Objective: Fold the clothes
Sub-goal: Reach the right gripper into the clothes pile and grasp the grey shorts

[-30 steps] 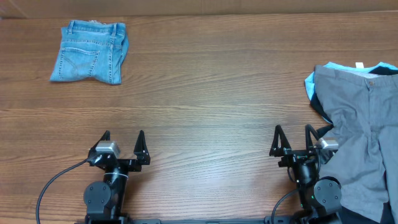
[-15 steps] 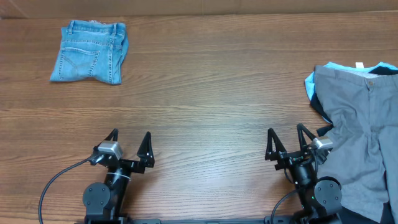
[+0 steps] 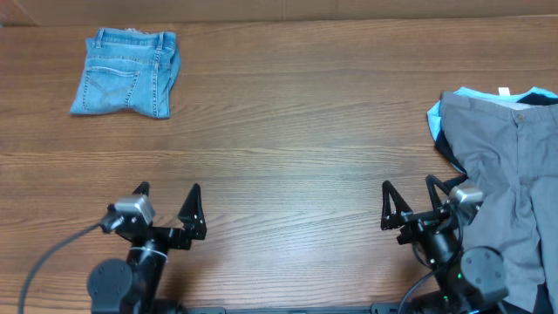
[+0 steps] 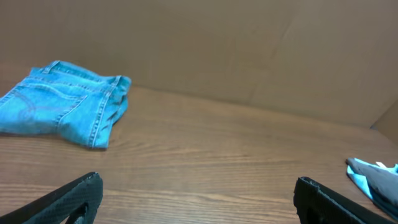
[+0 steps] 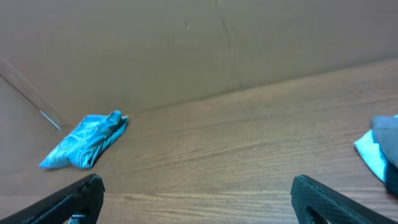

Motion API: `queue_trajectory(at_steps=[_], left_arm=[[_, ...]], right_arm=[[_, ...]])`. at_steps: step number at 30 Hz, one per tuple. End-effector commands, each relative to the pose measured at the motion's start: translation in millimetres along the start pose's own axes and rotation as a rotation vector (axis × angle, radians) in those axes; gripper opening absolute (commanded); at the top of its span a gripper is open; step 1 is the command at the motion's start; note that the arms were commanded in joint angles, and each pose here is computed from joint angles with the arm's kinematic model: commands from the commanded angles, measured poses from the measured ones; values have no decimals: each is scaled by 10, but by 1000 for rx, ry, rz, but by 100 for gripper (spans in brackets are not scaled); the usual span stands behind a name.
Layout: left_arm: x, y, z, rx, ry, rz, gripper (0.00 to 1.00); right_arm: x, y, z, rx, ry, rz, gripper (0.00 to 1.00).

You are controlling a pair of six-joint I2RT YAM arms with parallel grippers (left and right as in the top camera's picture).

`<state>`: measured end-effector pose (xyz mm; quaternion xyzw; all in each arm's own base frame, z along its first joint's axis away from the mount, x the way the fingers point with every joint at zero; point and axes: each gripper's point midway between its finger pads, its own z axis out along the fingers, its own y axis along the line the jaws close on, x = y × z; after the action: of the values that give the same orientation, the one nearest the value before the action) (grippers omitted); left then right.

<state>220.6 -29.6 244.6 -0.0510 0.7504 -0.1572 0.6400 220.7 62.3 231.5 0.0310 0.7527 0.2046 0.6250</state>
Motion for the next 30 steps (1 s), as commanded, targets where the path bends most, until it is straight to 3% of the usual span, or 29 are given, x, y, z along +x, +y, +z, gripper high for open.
queue_trajectory(at_steps=[1,10,17,24,30], left_arm=[[-233,7,30,-56,60,-18,100],[-285,-7,345,-146,486,-81,100],[-72,61,547,-173,737,-55,100],[190,12,612,-132,868,-112,100],[165,11,688,-123,848,-110,100]], right_arm=[[-207,152,29,-13,84,4,100],[-156,432,567,-19,511,86,100],[-20,369,1111,32,655,87,100],[-81,-992,1371,553,535,230,100],[-168,-2009,1510,721,414,343,93]])
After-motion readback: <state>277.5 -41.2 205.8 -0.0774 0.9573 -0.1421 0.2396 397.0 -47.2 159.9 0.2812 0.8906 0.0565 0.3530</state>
